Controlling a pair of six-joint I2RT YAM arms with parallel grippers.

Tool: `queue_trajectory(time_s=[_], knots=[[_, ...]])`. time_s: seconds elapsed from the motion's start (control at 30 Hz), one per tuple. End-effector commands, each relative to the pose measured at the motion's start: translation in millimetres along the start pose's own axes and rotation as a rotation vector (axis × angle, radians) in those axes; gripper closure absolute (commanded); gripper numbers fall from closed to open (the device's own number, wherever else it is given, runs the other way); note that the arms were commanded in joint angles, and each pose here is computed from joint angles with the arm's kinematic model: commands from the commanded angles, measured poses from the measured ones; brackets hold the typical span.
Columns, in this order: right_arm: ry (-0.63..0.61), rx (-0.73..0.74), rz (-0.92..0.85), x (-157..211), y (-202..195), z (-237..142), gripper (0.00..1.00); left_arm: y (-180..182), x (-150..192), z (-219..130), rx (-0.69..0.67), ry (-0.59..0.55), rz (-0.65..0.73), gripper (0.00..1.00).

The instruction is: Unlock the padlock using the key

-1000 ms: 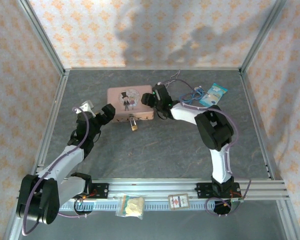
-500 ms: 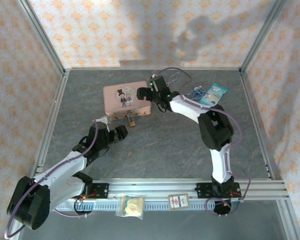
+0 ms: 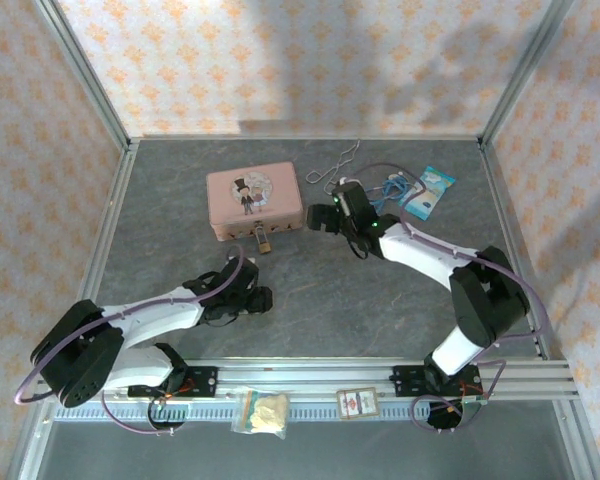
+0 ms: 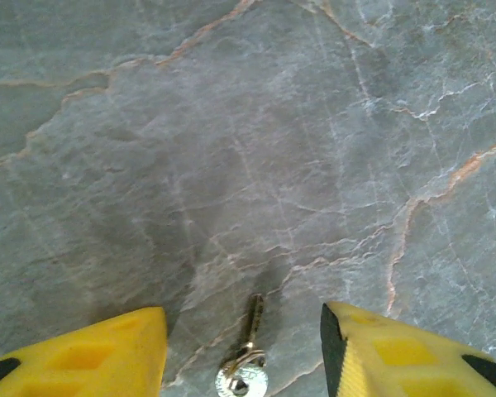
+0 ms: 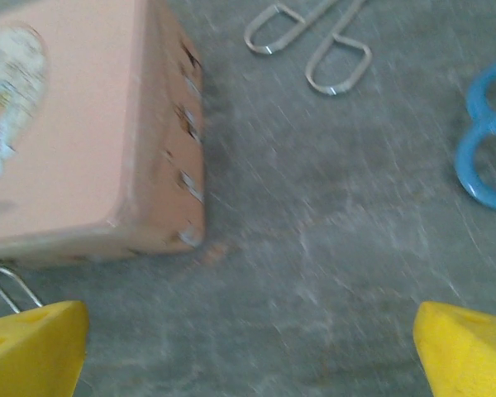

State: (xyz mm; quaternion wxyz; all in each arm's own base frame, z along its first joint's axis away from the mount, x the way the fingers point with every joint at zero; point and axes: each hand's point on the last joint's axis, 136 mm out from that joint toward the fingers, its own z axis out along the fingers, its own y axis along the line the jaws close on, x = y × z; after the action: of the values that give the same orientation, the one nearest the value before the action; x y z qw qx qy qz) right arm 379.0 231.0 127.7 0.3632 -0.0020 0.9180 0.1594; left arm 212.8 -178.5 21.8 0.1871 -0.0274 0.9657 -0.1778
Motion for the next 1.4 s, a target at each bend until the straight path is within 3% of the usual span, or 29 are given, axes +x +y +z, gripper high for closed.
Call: queue_trajectory(time_s=[0.0,0.3,0.5,0.7,0.9,1.03,1.17,1.37], knots=[[-0.048,0.035,0.033,-8.6,-10.4,-15.2,0.00,-0.6,14.7,6.2,-0.052,0.060,0.043,0.52],[-0.063,0.068,0.018,-10.5,-18.4,-20.7,0.00,-60.2,27.9,6.0,0.094,0.107,0.008,0.57],[-0.071,0.082,0.025,-7.3,-23.6,-23.5,0.00,-66.3,21.5,-5.6,0.078,0.082,0.003,0.58],[-0.038,0.022,0.035,2.6,-16.0,-24.7,0.02,-84.3,10.8,-10.7,0.161,0.041,-0.046,0.58],[0.138,-0.225,-0.077,67.6,36.7,-31.8,0.15,-47.1,-40.1,-18.8,0.105,-0.142,-0.170,0.50],[0.258,-0.314,-0.216,121.9,72.2,-48.6,0.21,-17.4,-89.4,-41.2,0.106,-0.337,-0.282,0.47],[0.347,-0.348,-0.347,166.9,96.5,-66.5,0.26,20.4,-126.3,-68.4,0.061,-0.522,-0.388,0.45],[0.434,-0.336,-0.539,205.0,117.0,-78.1,0.36,52.9,-154.4,-90.7,0.155,-0.687,-0.531,0.44]])
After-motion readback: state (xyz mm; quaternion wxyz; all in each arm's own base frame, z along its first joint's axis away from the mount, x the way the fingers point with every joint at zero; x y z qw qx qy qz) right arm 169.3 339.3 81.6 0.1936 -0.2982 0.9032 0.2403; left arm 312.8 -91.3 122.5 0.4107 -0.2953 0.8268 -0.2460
